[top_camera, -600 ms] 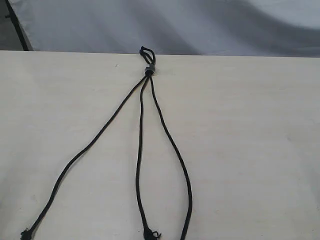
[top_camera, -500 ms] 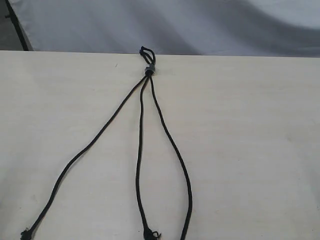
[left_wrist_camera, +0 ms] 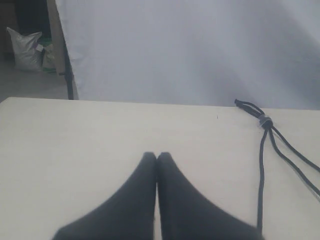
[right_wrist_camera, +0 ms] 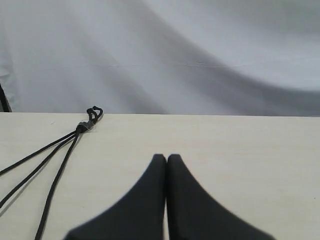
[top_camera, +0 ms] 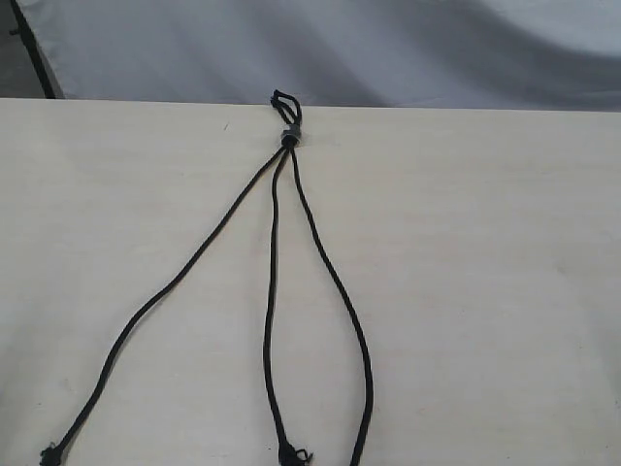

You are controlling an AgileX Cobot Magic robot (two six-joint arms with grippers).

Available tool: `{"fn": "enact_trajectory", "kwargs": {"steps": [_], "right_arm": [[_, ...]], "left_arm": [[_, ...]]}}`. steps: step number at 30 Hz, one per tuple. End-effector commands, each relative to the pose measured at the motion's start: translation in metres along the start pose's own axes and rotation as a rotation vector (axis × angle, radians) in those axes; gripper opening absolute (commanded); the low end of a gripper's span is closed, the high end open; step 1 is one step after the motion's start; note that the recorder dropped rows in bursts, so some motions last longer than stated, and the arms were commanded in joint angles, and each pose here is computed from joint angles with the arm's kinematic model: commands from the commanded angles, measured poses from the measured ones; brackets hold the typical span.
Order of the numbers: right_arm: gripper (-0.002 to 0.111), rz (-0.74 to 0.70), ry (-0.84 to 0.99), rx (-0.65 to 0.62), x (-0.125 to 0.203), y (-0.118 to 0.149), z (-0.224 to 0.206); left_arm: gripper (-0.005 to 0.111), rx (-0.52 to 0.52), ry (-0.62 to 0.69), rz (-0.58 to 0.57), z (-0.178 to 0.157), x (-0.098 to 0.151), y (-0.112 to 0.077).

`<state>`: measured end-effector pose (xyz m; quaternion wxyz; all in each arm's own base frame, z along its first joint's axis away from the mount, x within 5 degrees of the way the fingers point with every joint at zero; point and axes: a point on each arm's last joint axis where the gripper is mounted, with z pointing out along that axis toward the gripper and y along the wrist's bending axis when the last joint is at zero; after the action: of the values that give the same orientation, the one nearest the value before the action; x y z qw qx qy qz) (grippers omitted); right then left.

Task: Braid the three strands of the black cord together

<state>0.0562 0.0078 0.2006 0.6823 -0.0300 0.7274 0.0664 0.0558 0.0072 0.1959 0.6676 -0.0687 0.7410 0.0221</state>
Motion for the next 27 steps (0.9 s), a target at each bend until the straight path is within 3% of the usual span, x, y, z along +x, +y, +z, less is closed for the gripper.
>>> {"fn": "enact_trajectory", "kwargs": {"steps": [1,7,12,18,27], "right_arm": [[0.000,0.012,-0.155,-0.013,-0.013,0.001,-0.001],[0.000,0.290,-0.491,-0.105,-0.043,0.003,-0.011],[0.000,0.281,-0.570,-0.122,-0.060,0.004,-0.018],[0.000,0.244,-0.322,-0.063,-0.089,0.005,0.004],[0.000,0.274,0.144,-0.045,-0.075,0.014,0.074]], "left_arm": [[0.001,-0.002,-0.008,-0.001,0.000,0.000,0.000],[0.001,-0.002,-0.008,-0.001,0.000,0.000,0.000],[0.001,-0.002,-0.008,-0.001,0.000,0.000,0.000],[0.001,-0.002,-0.008,-0.001,0.000,0.000,0.000],[0.001,-0.002,-0.008,-0.001,0.000,0.000,0.000]]}}
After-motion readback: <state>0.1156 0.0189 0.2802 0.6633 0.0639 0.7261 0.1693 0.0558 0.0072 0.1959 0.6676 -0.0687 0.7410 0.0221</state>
